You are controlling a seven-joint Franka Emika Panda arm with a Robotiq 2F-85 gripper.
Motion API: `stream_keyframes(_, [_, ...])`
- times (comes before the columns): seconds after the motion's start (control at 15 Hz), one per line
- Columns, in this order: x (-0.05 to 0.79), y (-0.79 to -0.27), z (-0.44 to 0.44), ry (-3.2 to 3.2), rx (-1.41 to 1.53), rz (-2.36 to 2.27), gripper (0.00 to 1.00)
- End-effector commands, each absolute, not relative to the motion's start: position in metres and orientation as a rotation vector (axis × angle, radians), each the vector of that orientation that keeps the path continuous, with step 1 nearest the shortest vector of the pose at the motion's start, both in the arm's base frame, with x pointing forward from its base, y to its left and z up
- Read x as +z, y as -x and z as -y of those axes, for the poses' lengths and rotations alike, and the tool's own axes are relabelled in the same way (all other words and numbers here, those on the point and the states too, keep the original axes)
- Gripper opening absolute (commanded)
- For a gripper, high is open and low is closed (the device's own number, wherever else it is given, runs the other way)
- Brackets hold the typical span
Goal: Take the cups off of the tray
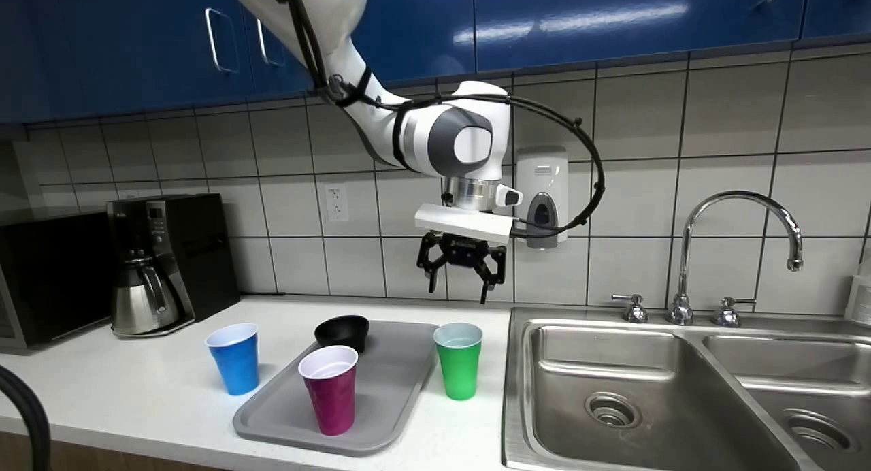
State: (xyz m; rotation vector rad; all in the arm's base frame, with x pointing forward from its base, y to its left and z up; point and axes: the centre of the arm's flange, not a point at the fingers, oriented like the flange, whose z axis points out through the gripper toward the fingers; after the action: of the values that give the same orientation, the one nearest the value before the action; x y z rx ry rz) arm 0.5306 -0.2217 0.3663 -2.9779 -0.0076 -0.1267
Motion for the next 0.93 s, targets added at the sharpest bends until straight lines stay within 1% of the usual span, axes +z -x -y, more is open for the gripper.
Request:
stream_keyframes(0.0, [0.39,-0.517,0.209,2.965,-0.085,0.105,1.0])
stream_keyframes(0.87, [0.387,-0.493,0.123,2.988,0.035,0.365,1.0])
